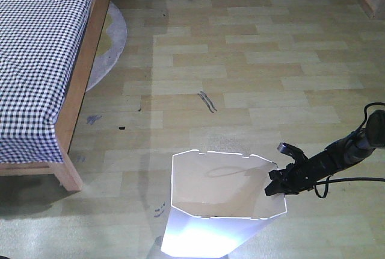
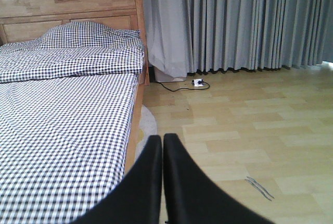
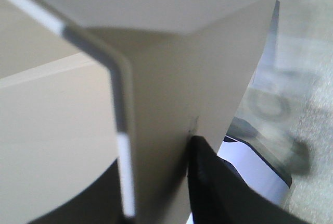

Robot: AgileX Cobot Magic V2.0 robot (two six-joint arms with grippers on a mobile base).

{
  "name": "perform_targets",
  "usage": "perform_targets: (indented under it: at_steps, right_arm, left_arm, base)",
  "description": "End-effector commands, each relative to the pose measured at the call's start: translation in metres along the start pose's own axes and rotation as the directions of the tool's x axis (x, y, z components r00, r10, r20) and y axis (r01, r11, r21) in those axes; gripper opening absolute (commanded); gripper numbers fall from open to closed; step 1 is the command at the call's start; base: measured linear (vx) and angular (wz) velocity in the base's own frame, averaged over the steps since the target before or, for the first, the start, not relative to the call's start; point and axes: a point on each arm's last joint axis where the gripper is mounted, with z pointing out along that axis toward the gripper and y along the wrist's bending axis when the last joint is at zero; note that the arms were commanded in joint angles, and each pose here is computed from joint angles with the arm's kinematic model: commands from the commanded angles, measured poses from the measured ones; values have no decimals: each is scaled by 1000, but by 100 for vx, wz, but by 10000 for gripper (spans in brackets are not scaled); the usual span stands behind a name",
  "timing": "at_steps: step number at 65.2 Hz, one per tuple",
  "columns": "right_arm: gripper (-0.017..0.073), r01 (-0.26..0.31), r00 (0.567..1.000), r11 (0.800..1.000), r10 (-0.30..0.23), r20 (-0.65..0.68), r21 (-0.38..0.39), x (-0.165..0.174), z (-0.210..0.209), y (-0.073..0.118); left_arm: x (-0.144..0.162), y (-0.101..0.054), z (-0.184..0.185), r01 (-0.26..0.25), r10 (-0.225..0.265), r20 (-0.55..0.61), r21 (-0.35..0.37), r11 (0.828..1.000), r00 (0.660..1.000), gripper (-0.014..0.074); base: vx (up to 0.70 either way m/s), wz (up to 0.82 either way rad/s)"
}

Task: Move trash bin to bedside with robot
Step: 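Carry the bin in the right gripper while turning toward the bed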

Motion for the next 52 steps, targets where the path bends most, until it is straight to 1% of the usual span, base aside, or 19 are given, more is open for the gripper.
perform_targets:
  at_steps: [1,52]
  right_arm:
    - [-5,35,999,980,-29,37,-195,-20,-34,33]
    - [-5,35,999,980,-29,37,-195,-20,-34,33]
  left_arm:
    - [-14,0,-2,9,-9,98,5,1000,995,-6]
    - [-14,0,-2,9,-9,98,5,1000,995,-6]
  base:
    - [34,2]
    - [38,3]
